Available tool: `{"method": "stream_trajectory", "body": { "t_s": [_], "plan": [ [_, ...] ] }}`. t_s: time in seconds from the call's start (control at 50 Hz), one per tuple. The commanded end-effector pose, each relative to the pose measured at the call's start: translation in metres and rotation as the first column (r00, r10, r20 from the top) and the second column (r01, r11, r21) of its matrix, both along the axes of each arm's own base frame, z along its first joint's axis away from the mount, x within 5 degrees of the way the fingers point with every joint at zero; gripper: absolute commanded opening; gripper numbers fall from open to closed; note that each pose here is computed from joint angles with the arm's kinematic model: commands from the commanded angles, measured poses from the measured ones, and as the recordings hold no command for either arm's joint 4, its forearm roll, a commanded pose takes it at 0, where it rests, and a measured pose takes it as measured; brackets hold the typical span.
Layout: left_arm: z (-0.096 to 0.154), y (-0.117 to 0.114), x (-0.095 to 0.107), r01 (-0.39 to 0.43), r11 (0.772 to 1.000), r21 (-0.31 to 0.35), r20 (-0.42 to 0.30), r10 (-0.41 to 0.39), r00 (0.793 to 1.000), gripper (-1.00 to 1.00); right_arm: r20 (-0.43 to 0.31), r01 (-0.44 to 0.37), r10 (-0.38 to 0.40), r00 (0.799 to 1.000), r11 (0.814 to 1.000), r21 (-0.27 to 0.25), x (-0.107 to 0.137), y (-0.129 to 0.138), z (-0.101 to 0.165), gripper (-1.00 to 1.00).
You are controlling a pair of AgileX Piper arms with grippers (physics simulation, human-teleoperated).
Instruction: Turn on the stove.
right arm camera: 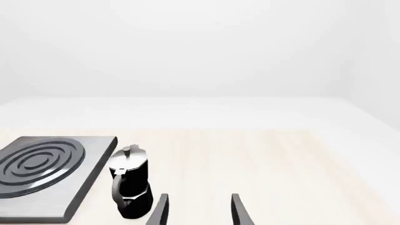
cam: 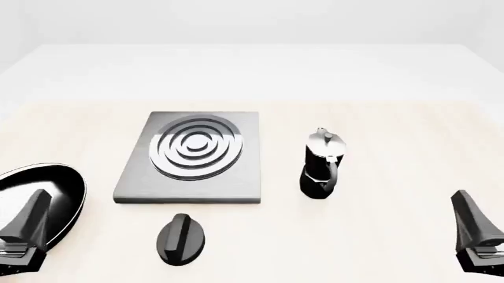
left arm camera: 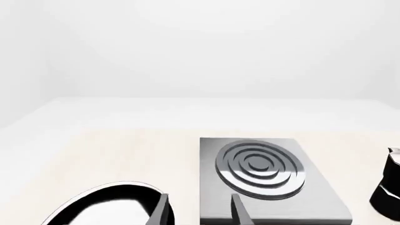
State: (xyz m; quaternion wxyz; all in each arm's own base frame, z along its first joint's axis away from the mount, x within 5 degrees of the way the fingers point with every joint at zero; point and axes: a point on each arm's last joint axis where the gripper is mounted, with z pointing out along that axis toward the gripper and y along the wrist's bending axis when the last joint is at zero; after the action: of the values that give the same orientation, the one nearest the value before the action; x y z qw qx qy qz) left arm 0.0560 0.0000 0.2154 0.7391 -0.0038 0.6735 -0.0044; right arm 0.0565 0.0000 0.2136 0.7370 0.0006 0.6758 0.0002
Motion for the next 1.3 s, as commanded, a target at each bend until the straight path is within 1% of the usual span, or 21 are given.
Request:
{"method": "stream_trajectory", "body": {
  "t_s": [0.02, 0.16, 0.26, 0.34, 0.38, 0.4, 0.44, 0.48, 0.52, 0.56, 0.58, 0.72, 0.8, 0.82, 0.94, 0.98, 1.0, 1.04, 1.06, 1.14, 1.3],
  "plan": [
    [-0.001, 0.0, 0.001, 0.002, 1.0, 0.015, -0.009, -0.002, 1.0, 1.0, -0.008, 0.0, 0.0, 1.0, 1.0, 0.009, 0.001, 0.0, 0.0, 1.0],
    [-0.001, 0.0, 0.001, 0.0, 0.999, 0.033, -0.017, 0.0, 1.0, 1.0, -0.008, 0.0, 0.0, 1.0, 1.0, 0.009, 0.001, 0.0, 0.001, 1.0],
    [0.001, -0.001, 0.008, 0.015, 0.997, 0.082, -0.055, -0.01, 0.998, 1.0, -0.007, 0.0, 0.0, 1.0, 1.0, 0.009, 0.001, 0.0, 0.001, 1.0],
    [0.005, -0.002, 0.017, 0.027, 0.998, 0.053, -0.094, -0.022, 0.995, 1.0, -0.007, 0.0, 0.0, 1.0, 1.0, 0.009, 0.001, 0.0, 0.001, 1.0],
    [0.01, -0.003, 0.026, 0.037, 0.994, 0.104, -0.126, -0.024, 0.992, 1.0, -0.008, 0.0, 0.0, 1.0, 1.0, 0.011, 0.001, 0.0, 0.001, 1.0],
    [0.017, -0.004, 0.026, 0.051, 0.996, 0.069, -0.122, -0.042, 0.992, 1.0, -0.008, 0.0, 0.0, 1.0, 1.0, 0.01, 0.001, 0.0, 0.001, 1.0],
    [0.019, -0.005, 0.036, 0.06, 0.995, 0.084, -0.158, -0.046, 0.986, 1.0, -0.008, 0.0, 0.0, 1.0, 1.0, 0.01, 0.001, 0.0, 0.001, 1.0],
    [0.024, -0.006, 0.038, 0.069, 0.996, 0.047, -0.157, -0.061, 0.986, 1.0, -0.008, 0.0, 0.0, 1.0, 1.0, 0.01, 0.001, 0.0, 0.001, 1.0],
    [0.027, -0.007, 0.045, 0.075, 0.995, 0.059, -0.183, -0.063, 0.981, 1.0, -0.008, 0.0, 0.0, 1.0, 1.0, 0.01, 0.001, 0.0, 0.001, 1.0],
    [0.033, -0.009, 0.05, 0.091, 0.995, 0.028, -0.206, -0.084, 0.975, 1.0, -0.008, 0.0, 0.0, 1.0, 1.0, 0.01, 0.001, 0.0, 0.001, 1.0],
    [0.034, -0.011, 0.054, 0.106, 0.993, 0.059, -0.231, -0.09, 0.969, 1.0, -0.008, 0.0, 0.0, 1.0, 1.0, 0.01, 0.001, 0.0, 0.001, 1.0],
    [0.06, -0.018, 0.062, 0.165, 0.984, 0.063, -0.286, -0.14, 0.948, 1.0, -0.008, 0.0, 0.0, 1.0, 1.0, 0.01, 0.001, 0.0, 0.001, 1.0],
    [0.074, -0.022, 0.065, 0.185, 0.981, 0.05, -0.302, -0.162, 0.94, 1.0, -0.008, 0.0, 0.0, 1.0, 1.0, 0.01, 0.001, 0.0, 0.001, 1.0],
    [0.075, -0.026, 0.071, 0.205, 0.979, 0.019, -0.331, -0.187, 0.925, 1.0, -0.009, 0.0, 0.0, 1.0, 1.0, 0.011, 0.002, 0.0, 0.001, 1.0],
    [0.084, -0.031, 0.076, 0.235, 0.971, 0.035, -0.355, -0.208, 0.911, 1.0, -0.009, 0.0, 0.0, 1.0, 1.0, 0.011, 0.002, 0.0, 0.001, 1.0],
    [0.087, -0.034, 0.079, 0.262, 0.963, 0.067, -0.367, -0.22, 0.904, 1.0, -0.008, 0.0, 0.0, 1.0, 1.0, 0.011, 0.002, 0.0, 0.001, 1.0],
    [0.089, -0.036, 0.082, 0.262, 0.964, 0.039, -0.376, -0.228, 0.898, 1.0, -0.008, 0.0, 0.0, 1.0, 1.0, 0.011, 0.001, 0.0, 0.001, 1.0],
    [0.093, -0.035, 0.083, 0.269, 0.958, 0.1, -0.373, -0.215, 0.903, 1.0, -0.008, 0.0, 0.0, 1.0, 1.0, 0.011, 0.001, 0.0, 0.001, 1.0],
    [0.093, -0.035, 0.083, 0.269, 0.958, 0.1, -0.373, -0.215, 0.903, 1.0, -0.008, 0.0, 0.0, 1.0, 1.0, 0.011, 0.001, 0.0, 0.001, 1.0],
    [0.098, -0.039, 0.088, 0.294, 0.951, 0.097, -0.397, -0.233, 0.888, 1.0, -0.009, 0.0, 0.0, 1.0, 1.0, 0.011, 0.001, 0.0, 0.001, 1.0],
    [0.104, -0.051, 0.101, 0.32, 0.947, 0.034, -0.449, -0.271, 0.851, 1.0, -0.009, 0.0, 0.0, 1.0, 1.0, 0.011, 0.001, 0.0, 0.001, 1.0]
  ]
}}
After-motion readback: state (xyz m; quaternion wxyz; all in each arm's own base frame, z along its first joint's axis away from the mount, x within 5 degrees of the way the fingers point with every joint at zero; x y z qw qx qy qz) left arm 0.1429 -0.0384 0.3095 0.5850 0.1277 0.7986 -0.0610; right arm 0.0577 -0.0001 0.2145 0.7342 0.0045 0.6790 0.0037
